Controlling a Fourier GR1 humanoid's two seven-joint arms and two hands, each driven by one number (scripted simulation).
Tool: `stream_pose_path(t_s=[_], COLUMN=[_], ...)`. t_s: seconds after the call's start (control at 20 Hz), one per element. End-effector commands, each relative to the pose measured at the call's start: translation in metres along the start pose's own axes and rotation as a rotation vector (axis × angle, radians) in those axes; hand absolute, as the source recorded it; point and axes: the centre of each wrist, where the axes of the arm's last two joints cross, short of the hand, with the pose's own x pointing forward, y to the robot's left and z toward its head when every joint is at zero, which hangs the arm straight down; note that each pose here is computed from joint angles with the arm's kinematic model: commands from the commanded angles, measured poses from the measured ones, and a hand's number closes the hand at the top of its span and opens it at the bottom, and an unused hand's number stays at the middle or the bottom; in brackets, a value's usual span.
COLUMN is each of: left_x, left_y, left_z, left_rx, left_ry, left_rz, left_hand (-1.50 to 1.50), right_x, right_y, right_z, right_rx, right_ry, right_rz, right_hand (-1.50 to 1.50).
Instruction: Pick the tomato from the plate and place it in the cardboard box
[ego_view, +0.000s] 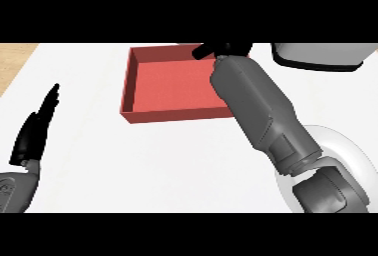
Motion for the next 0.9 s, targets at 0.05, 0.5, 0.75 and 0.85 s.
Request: stream_pose_path(t_s=[0.05, 0.5, 0.75, 0.85], left_x=[0.001, -0.018, -0.013, -0.020], left_y=[0.002, 0.004, 0.011, 0.025], left_z=[0.001, 0.014, 0.009, 0.019], left_rx=[0.016, 0.022, 0.064, 0.072], left_ry=[0.011, 0.036, 0.077, 0.091], left_rz=[-0.003, -0.023, -0.004, -0.011], left_hand=[0.00, 0.00, 0.00, 0.00], right_x=[0.006, 0.001, -0.012, -0.024], right_y=[-0.006, -0.008, -0.014, -0.017], right_z=[-0.005, -0.005, -0.007, -0.005], right_rx=[-0.090, -0.292, -0.268, -0.255], right_ry=[-0.076, -0.121, -0.139, -0.116], right_rz=[-0.086, -0.339, -0.429, -0.437], right_hand=[-1.50, -1.50, -1.50, -1.50])
